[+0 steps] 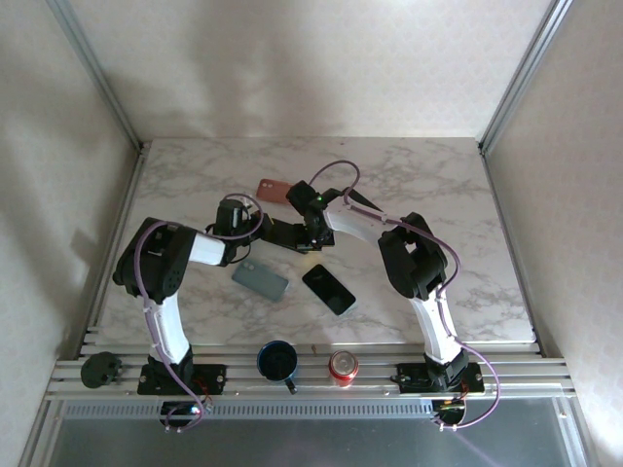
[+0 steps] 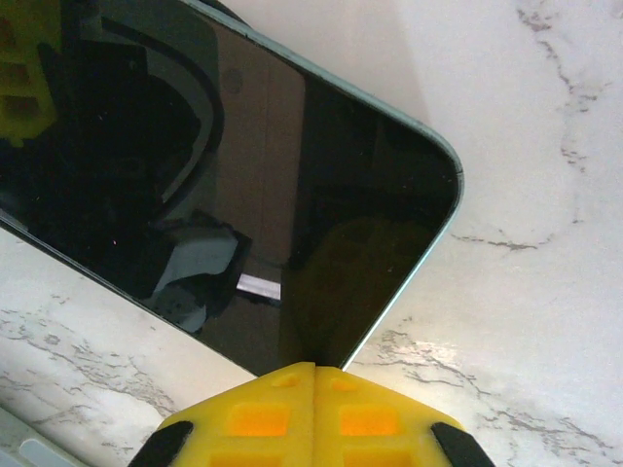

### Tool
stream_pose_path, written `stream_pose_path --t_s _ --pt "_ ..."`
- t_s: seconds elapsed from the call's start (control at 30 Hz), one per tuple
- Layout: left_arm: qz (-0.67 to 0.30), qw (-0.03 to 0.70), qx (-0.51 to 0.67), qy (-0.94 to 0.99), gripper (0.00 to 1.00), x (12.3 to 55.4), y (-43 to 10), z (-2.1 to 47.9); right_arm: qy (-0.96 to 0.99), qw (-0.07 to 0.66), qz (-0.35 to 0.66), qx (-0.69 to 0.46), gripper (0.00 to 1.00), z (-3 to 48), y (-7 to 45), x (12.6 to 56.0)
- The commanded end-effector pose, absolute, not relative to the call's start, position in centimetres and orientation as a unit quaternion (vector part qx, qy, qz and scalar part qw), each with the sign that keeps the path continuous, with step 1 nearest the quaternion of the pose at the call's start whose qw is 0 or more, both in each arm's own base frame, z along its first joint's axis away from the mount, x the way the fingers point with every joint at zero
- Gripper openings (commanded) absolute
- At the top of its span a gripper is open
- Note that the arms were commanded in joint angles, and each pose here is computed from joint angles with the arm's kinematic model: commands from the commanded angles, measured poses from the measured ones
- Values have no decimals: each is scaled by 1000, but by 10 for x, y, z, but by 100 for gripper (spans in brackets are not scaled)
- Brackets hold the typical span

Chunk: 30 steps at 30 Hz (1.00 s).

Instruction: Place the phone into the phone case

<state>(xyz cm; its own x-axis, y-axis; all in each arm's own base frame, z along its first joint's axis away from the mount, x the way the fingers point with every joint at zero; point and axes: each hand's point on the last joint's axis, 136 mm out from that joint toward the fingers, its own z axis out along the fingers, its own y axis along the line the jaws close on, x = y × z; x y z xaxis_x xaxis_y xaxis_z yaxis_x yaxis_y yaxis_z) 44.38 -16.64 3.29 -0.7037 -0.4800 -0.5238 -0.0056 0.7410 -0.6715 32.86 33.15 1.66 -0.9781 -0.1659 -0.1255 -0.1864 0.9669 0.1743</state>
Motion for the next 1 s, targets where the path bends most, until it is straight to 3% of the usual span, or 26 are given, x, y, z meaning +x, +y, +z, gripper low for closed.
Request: stream_pose_path --t_s 0.0,0.97 --pt "-326 244 -130 904 0 399 -191 -21 990 -85 14 -110 0 -121 306 257" --pt "-331 222 -131 908 0 386 -195 -37 985 -112 -25 -131 0 -142 292 243"
